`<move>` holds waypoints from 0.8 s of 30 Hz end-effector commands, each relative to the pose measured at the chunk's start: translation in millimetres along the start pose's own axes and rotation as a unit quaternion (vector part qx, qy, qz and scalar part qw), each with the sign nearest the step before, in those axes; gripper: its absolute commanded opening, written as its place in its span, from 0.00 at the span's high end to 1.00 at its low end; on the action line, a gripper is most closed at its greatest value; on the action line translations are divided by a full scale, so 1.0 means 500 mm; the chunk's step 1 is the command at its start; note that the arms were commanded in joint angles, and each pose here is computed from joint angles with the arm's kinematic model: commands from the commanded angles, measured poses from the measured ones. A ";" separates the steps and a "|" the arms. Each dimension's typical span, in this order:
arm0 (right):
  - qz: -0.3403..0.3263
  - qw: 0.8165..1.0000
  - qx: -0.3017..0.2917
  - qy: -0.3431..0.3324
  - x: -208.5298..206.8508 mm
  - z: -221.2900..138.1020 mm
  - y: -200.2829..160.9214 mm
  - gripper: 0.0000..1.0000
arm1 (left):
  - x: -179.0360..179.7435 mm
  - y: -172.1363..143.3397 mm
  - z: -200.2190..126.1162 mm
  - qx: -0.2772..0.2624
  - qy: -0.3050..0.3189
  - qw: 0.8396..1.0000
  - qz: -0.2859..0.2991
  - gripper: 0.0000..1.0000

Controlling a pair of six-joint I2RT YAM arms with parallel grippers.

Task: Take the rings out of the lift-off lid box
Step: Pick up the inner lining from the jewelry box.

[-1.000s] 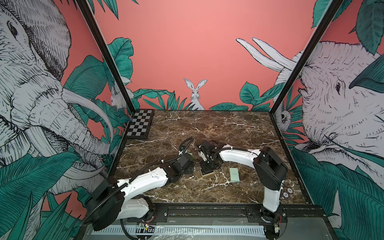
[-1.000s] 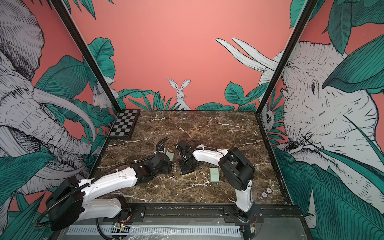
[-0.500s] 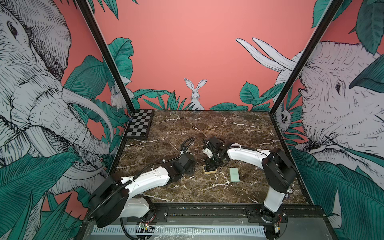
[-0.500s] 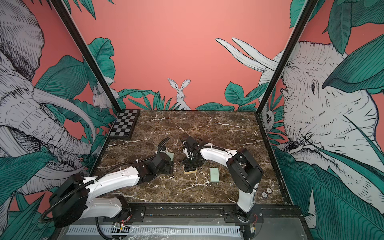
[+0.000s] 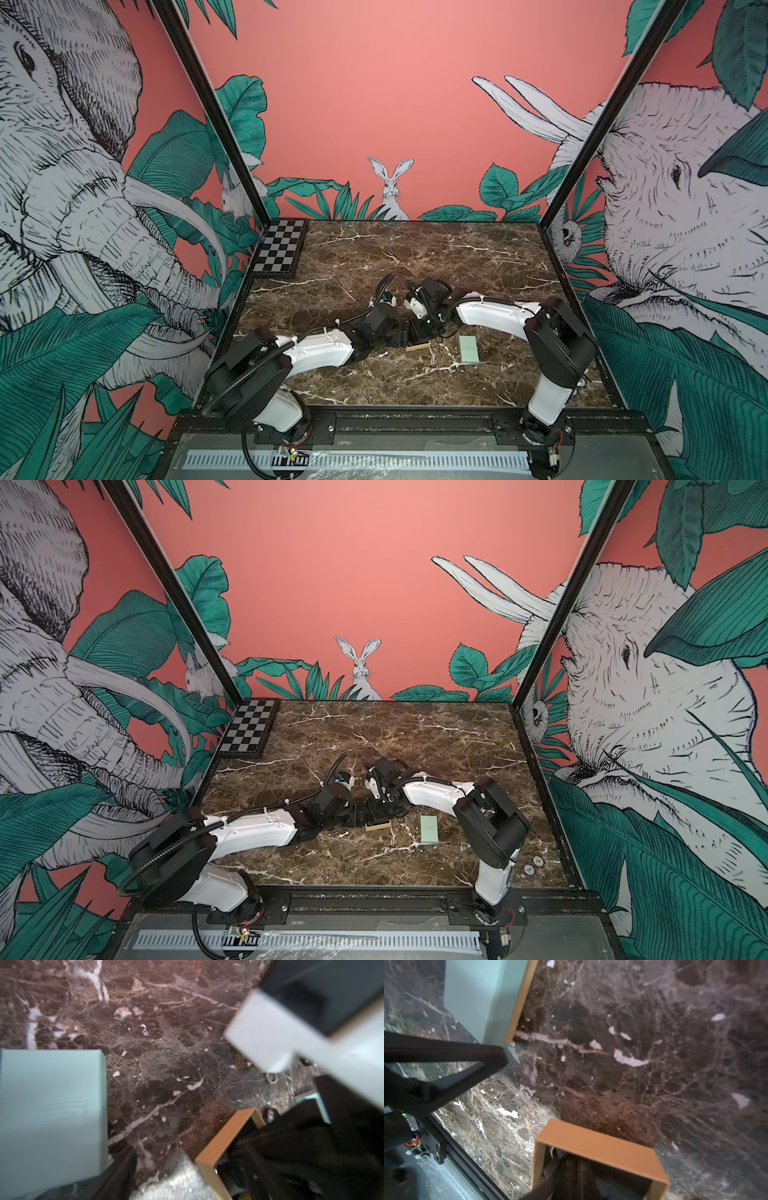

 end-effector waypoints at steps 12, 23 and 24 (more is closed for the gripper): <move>0.000 0.997 -0.068 0.023 0.020 -0.048 0.039 1.00 | -0.011 -0.018 0.009 0.012 -0.032 0.999 -0.015 0.34; 0.053 0.989 -0.123 0.066 -0.006 -0.063 0.052 1.00 | -0.009 -0.009 -0.033 -0.016 -0.040 0.999 0.025 0.28; 0.057 0.988 -0.125 0.066 -0.009 -0.061 0.051 1.00 | -0.013 -0.007 -0.035 -0.018 -0.047 0.998 0.027 0.27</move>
Point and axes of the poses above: each gripper's point midway between its finger pads, its own z axis out along the fingers, its own x axis along the line the jaws close on, y = z × x, the point moved 1 cm from there along -z, back along the fingers, and after that the axes turned 5 degrees about z, right-handed, at the moved point
